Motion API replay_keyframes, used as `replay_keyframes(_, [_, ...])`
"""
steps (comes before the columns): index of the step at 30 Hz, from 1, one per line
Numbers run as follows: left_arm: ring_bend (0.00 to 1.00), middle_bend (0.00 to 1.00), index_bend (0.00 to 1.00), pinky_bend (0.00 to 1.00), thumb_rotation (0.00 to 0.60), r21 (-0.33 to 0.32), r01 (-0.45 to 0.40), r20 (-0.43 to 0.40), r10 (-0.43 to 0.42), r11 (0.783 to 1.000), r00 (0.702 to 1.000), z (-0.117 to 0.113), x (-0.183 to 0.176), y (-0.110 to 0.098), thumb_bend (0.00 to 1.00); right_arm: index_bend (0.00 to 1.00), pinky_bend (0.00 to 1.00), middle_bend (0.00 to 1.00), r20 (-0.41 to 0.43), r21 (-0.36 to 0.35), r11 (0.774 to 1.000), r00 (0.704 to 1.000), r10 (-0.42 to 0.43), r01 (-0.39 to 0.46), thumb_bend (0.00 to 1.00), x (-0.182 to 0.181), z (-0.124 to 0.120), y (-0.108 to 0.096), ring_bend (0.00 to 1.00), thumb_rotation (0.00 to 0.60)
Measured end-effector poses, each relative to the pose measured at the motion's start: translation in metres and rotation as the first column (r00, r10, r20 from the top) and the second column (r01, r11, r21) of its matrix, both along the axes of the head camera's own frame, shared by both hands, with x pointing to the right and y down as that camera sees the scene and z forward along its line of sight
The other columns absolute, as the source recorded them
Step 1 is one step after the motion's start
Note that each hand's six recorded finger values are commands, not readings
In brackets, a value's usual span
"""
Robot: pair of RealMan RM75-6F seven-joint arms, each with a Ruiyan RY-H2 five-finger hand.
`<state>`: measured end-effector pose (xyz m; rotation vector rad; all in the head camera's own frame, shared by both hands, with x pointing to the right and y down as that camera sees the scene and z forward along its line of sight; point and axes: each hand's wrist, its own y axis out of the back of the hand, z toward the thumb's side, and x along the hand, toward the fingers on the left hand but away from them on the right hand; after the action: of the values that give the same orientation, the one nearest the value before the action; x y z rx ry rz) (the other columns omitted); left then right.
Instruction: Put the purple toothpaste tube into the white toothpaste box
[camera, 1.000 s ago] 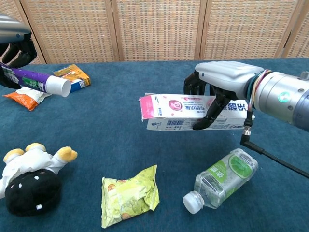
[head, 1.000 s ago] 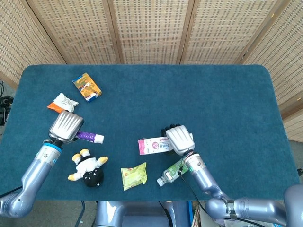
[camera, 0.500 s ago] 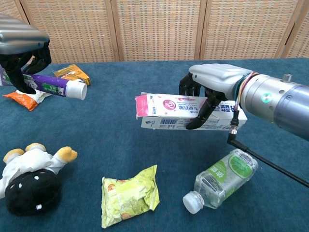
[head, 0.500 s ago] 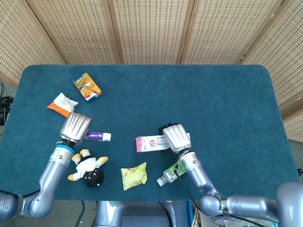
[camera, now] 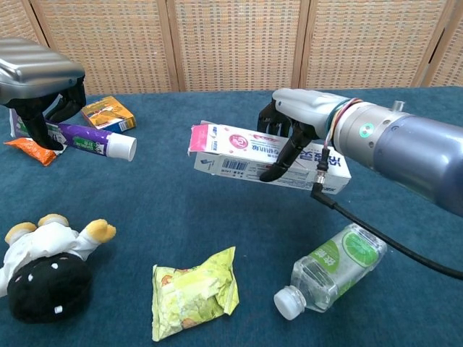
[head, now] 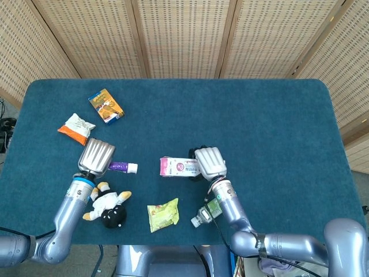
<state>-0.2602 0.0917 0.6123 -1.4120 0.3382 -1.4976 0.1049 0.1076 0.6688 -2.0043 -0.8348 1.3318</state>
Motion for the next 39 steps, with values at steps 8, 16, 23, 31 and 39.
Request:
replay_keyframes(8, [0.6, 0.7, 0.81, 0.56, 0.6, 0.005, 0.006, -0.02, -0.006, 1.0, 1.0, 0.002, 0.003, -0.003, 0.28, 0.53, 0.45, 0.48, 0.014, 0.004, 1.0, 1.0, -0.006, 0.006, 0.15, -0.02, -0.016, -0.004, 0.38, 0.6])
replay_keyframes(16, [0.6, 0.7, 0.81, 0.56, 0.6, -0.005, 0.019, -0.039, -0.019, 1.0, 0.999, -0.001, 0.013, -0.006, 0.28, 0.53, 0.46, 0.49, 0.02, 0.007, 1.0, 1.0, -0.018, 0.018, 0.15, -0.027, -0.022, -0.003, 0.38, 0.6])
replay_keyframes(23, [0.6, 0.7, 0.81, 0.56, 0.6, -0.016, 0.019, -0.058, -0.02, 1.0, 0.998, -0.005, 0.027, -0.011, 0.28, 0.53, 0.46, 0.48, 0.023, 0.002, 1.0, 1.0, -0.018, 0.018, 0.15, -0.03, -0.023, -0.002, 0.38, 0.6])
replay_keyframes(31, [0.6, 0.7, 0.81, 0.56, 0.6, -0.047, 0.029, -0.062, -0.032, 0.998, 0.998, -0.001, 0.033, -0.008, 0.28, 0.53, 0.46, 0.48, 0.026, -0.004, 1.0, 1.0, -0.013, 0.013, 0.15, -0.032, -0.023, -0.001, 0.38, 0.6])
replay_keyframes(39, [0.6, 0.7, 0.81, 0.56, 0.6, -0.044, 0.04, -0.075, -0.043, 0.998, 0.996, 0.001, 0.031, -0.008, 0.28, 0.53, 0.46, 0.48, 0.023, 0.0, 1.0, 1.0, -0.021, 0.021, 0.15, -0.034, -0.026, 0.001, 0.38, 0.6])
